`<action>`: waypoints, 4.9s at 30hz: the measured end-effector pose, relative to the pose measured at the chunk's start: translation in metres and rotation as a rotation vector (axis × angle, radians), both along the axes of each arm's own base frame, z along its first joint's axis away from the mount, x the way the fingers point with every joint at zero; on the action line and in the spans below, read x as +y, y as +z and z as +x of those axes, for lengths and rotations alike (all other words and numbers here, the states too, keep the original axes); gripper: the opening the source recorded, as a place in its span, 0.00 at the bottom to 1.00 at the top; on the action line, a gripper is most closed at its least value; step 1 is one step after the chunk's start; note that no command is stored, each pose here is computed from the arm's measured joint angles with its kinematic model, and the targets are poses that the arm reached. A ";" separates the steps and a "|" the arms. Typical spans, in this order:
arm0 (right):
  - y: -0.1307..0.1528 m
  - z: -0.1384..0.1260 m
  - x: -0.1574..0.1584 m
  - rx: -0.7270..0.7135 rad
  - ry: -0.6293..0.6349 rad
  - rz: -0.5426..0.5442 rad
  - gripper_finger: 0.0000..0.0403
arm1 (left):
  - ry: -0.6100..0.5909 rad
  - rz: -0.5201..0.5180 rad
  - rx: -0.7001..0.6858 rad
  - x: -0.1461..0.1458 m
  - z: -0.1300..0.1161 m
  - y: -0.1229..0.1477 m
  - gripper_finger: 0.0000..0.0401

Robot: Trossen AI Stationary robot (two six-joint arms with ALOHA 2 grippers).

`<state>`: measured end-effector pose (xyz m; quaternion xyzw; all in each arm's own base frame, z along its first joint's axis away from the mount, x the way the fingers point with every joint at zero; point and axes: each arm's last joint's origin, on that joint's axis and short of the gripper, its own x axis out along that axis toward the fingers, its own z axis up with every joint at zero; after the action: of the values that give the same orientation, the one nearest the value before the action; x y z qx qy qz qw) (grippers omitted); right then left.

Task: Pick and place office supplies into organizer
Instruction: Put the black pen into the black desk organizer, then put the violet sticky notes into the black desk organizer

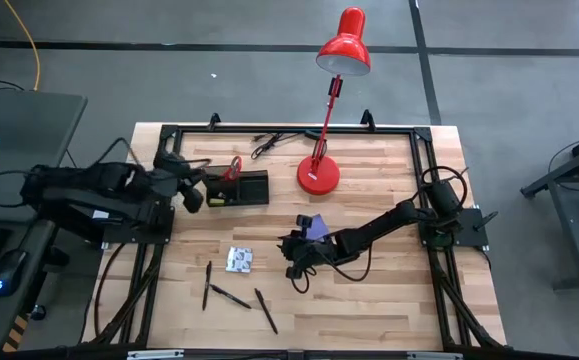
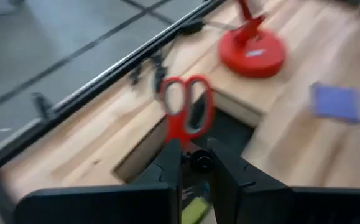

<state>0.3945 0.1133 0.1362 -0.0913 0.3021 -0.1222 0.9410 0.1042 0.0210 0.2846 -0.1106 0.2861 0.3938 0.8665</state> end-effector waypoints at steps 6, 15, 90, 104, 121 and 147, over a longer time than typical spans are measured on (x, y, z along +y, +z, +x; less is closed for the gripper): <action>0.000 -0.001 0.003 0.000 0.007 0.001 0.21 | 0.088 0.028 0.116 0.009 0.006 0.005 0.08; 0.000 -0.001 0.003 -0.003 0.007 0.012 0.21 | 0.057 -0.096 0.163 0.031 0.015 0.001 0.07; -0.016 -0.016 -0.011 0.147 -0.222 0.177 0.32 | -0.509 -0.145 -0.498 0.011 -0.038 0.042 0.59; -0.005 -0.018 -0.037 0.297 -0.478 0.317 0.78 | -0.748 -0.198 -0.734 0.004 -0.038 -0.014 0.59; 0.006 -0.022 -0.061 0.440 -0.674 0.421 0.81 | -0.726 -0.196 -0.769 0.013 -0.025 -0.052 0.60; 0.016 0.002 -0.023 0.355 -0.311 0.747 0.98 | -0.742 -0.055 -0.784 0.016 -0.022 -0.058 0.60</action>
<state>0.3967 0.0902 0.1523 0.2819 0.4927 -0.1271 0.8134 0.0822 0.0375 0.2269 -0.1635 -0.0285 -0.0170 0.9860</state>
